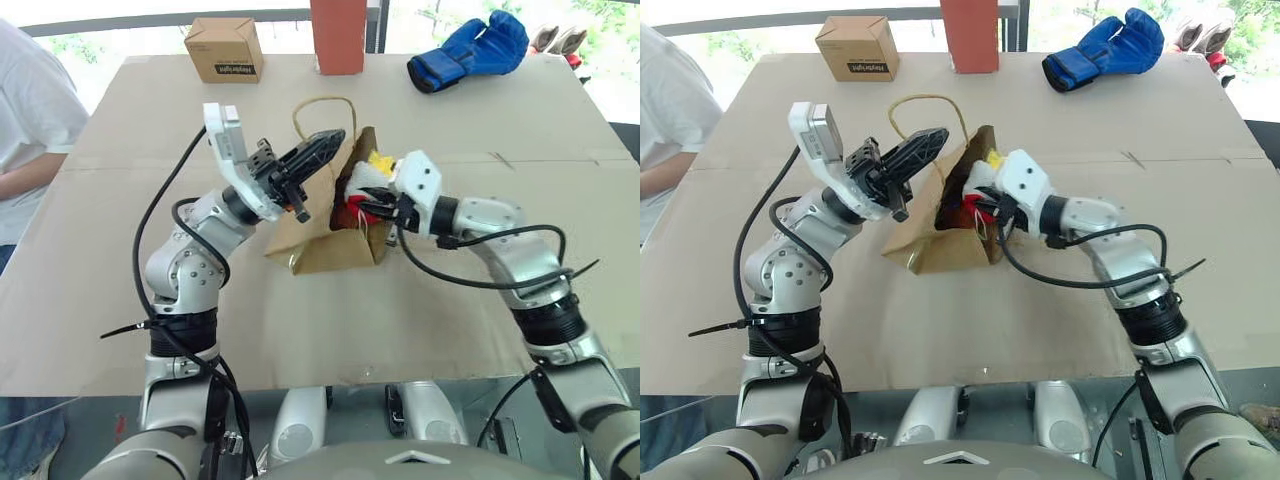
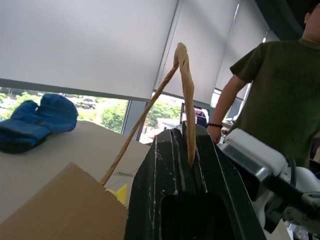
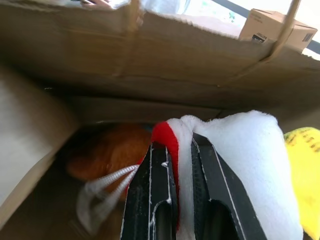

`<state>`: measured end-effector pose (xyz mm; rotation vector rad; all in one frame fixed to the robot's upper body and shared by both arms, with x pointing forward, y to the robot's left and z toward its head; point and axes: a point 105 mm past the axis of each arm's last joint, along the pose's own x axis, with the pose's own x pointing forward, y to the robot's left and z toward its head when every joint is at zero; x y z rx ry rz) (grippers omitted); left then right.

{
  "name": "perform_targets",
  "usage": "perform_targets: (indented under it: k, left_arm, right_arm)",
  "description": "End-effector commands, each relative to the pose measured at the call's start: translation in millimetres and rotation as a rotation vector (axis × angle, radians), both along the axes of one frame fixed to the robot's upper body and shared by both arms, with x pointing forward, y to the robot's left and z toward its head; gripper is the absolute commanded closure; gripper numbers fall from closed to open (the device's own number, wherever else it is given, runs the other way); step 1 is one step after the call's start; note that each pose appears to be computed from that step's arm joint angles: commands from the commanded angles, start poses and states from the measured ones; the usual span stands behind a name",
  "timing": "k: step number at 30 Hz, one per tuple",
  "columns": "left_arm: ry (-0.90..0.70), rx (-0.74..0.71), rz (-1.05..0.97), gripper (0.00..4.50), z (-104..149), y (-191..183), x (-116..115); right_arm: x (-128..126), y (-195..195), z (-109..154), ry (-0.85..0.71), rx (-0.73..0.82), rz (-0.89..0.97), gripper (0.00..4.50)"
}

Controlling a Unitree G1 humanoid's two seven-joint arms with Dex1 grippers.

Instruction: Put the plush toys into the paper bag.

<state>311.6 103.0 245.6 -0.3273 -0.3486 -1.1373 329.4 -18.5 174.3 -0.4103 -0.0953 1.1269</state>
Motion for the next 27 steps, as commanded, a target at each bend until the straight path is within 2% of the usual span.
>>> perform_targets:
  k: [1, 6, 10, 18, 22, 25, 27]
  left_arm:
    - [-0.057, 0.017, -0.021, 4.5, 7, -7, -13]
    - [-0.068, 0.116, 0.023, 4.5, -10, -11, -12]
    - [-0.062, 0.085, 0.017, 4.5, -9, -13, -15]
    - [0.035, -0.024, -0.04, 4.5, -11, -6, -29]
    - [0.058, -0.001, -0.026, 4.5, -18, 8, -29]
    - [0.054, 0.03, -0.008, 4.5, -21, 16, -26]
    - [0.049, 0.059, 0.003, 4.5, -25, 20, -24]
  right_arm:
    - [-7, 34, -5, -0.059, -0.024, 0.13, 4.47]
    - [-21, 54, -17, -0.025, -0.014, 0.265, 4.47]
    - [-21, 64, -20, -0.02, 0.022, 0.284, 4.47]
    - [7, 84, -45, -0.094, -0.024, 0.175, 4.47]
    - [3, 84, -58, -0.049, -0.029, 0.219, 4.47]
    - [-6, 81, -54, -0.027, 0.022, 0.27, 3.37]
    - [-9, 75, -45, -0.041, 0.055, 0.266, 2.41]
